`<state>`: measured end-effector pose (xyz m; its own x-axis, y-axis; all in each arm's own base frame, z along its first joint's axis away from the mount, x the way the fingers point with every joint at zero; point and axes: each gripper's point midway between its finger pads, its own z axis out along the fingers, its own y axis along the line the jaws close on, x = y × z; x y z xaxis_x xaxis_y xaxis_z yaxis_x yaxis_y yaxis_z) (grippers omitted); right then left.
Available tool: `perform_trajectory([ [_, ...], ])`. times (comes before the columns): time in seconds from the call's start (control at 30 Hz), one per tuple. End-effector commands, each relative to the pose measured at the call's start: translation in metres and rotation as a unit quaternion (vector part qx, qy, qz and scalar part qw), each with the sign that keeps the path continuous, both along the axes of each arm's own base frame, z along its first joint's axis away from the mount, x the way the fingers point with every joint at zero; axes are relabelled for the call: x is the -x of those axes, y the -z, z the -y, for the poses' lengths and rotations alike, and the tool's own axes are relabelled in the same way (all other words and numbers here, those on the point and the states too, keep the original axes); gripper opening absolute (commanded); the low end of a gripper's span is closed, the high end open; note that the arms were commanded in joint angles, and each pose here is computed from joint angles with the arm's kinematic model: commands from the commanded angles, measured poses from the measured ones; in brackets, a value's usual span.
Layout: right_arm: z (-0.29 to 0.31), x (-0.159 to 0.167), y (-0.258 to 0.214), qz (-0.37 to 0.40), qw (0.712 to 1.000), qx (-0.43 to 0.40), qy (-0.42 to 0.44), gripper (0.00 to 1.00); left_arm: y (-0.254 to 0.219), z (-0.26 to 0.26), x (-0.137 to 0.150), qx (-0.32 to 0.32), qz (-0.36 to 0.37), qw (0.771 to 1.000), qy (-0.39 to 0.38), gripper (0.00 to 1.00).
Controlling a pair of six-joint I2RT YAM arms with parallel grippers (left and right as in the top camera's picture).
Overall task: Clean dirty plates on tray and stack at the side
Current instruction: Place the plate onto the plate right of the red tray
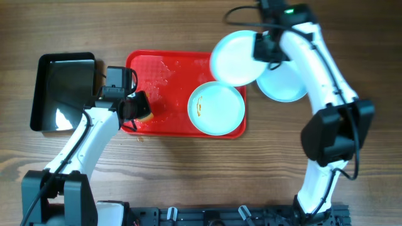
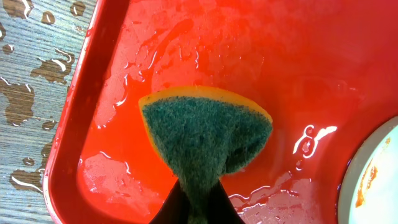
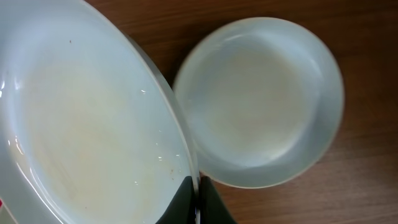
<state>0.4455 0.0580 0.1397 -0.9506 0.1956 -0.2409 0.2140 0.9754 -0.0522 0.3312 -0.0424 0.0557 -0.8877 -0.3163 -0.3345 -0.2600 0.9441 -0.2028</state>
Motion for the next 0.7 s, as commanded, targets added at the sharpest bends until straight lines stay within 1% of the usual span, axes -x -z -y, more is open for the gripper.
perform_trajectory([
  [0.0,0.046,0.006,0.002,-0.011,0.997,-0.032,0.064,0.04,0.004,0.003,0.002,0.008,-0.007,1.0,-0.001,0.04],
  [0.13,0.075,0.012,0.023,-0.028,0.991,-0.081,0.107,0.04,0.004,0.003,0.002,0.008,-0.007,1.0,-0.001,0.04],
  [0.3,0.105,0.021,0.043,-0.041,0.985,-0.081,0.144,0.04,0.004,0.003,0.002,0.008,-0.007,1.0,-0.001,0.04],
  [0.53,0.125,0.034,0.068,-0.055,0.981,-0.08,0.17,0.05,0.003,0.003,0.002,0.008,-0.007,1.0,-0.001,0.04],
  [0.6,0.125,0.036,0.07,-0.058,0.98,-0.08,0.171,0.67,0.003,0.003,0.002,0.008,-0.007,1.0,-0.001,0.04],
  [0.67,0.121,0.036,0.07,-0.06,0.98,-0.086,0.168,0.98,0.003,0.003,0.002,0.008,-0.007,1.0,-0.001,0.04],
])
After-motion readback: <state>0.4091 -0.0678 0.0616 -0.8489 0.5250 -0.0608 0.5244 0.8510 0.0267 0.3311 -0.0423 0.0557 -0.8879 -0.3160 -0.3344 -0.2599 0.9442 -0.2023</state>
